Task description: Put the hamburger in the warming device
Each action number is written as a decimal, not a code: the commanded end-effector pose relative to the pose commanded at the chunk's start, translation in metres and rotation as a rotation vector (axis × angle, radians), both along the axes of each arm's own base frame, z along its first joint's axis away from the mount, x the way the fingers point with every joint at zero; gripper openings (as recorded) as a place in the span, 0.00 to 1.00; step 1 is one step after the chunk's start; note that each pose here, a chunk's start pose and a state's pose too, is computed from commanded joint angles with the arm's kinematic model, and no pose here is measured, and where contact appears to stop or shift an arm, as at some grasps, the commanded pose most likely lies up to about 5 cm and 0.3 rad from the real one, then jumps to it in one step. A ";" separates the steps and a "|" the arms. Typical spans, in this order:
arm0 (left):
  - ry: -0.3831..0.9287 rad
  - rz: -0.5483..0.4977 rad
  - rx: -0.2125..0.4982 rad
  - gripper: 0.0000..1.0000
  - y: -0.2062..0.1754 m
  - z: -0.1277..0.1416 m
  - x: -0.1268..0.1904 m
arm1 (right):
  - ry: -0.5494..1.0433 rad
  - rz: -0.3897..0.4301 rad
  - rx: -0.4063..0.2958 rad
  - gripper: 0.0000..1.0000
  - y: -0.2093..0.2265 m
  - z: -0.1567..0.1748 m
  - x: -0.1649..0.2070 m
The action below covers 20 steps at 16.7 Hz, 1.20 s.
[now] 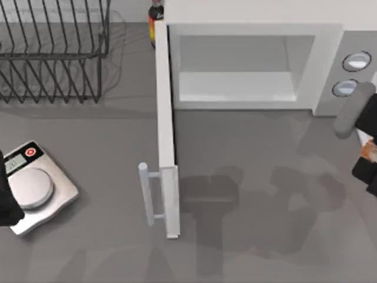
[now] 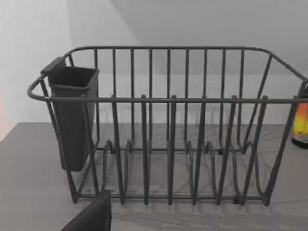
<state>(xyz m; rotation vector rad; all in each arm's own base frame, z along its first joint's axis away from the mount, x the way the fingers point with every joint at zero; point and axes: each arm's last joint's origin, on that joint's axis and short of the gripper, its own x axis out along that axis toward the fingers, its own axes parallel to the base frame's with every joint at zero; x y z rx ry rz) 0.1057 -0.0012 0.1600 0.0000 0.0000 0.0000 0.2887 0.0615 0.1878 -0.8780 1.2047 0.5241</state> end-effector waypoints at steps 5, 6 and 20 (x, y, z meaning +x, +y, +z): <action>0.000 0.000 0.000 1.00 0.000 0.000 0.000 | -0.336 -0.205 0.101 0.00 0.064 -0.045 0.054; 0.000 0.000 0.000 1.00 0.000 0.000 0.000 | -0.408 -0.249 0.145 0.00 0.078 -0.055 0.061; 0.000 0.000 0.000 1.00 0.000 0.000 0.000 | -0.890 -0.657 0.746 0.00 0.188 -0.105 0.073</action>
